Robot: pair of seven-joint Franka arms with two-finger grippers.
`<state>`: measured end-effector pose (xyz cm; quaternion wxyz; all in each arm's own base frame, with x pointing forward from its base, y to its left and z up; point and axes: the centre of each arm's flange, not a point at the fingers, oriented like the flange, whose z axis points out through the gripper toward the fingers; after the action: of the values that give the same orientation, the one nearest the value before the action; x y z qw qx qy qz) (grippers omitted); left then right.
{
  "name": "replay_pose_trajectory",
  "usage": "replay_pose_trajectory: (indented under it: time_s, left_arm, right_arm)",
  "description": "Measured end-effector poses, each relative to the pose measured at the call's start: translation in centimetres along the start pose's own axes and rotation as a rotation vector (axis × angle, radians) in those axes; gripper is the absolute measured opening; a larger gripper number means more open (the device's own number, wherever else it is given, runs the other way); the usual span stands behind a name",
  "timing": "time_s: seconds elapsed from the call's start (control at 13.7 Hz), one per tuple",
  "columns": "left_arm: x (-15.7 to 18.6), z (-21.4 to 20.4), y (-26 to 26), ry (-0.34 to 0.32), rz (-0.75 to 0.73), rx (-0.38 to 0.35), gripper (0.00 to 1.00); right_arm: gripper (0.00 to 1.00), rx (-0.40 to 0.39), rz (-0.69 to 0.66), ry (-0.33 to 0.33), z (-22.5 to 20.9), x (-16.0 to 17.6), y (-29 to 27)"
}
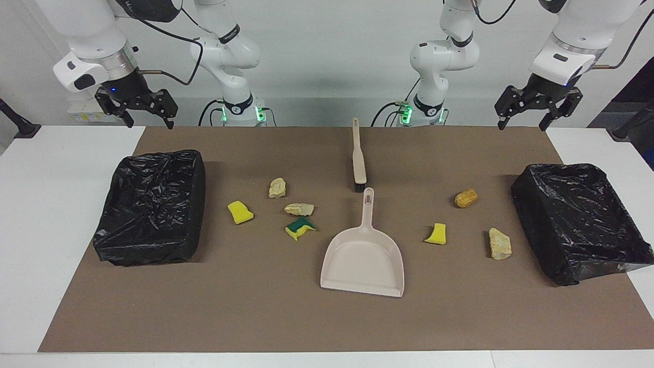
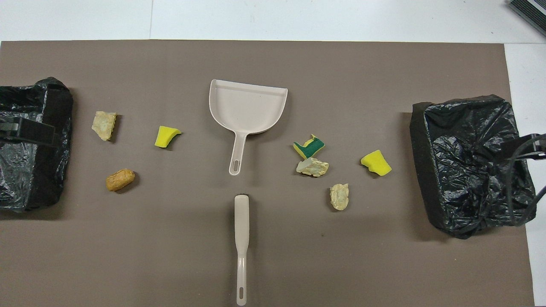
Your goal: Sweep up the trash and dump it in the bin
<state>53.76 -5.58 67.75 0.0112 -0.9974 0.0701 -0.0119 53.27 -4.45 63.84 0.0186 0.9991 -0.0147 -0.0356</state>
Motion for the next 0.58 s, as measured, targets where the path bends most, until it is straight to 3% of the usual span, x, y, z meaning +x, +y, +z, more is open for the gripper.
replay_pose_trajectory:
  time_s: [0.58]
  left_arm:
    - [-0.9, -0.8, 0.0, -0.004, 0.011, -0.010, 1.00]
  right_arm:
    - [1.00, -0.002, -0.041, -0.028, 0.8, 0.1, -2.2]
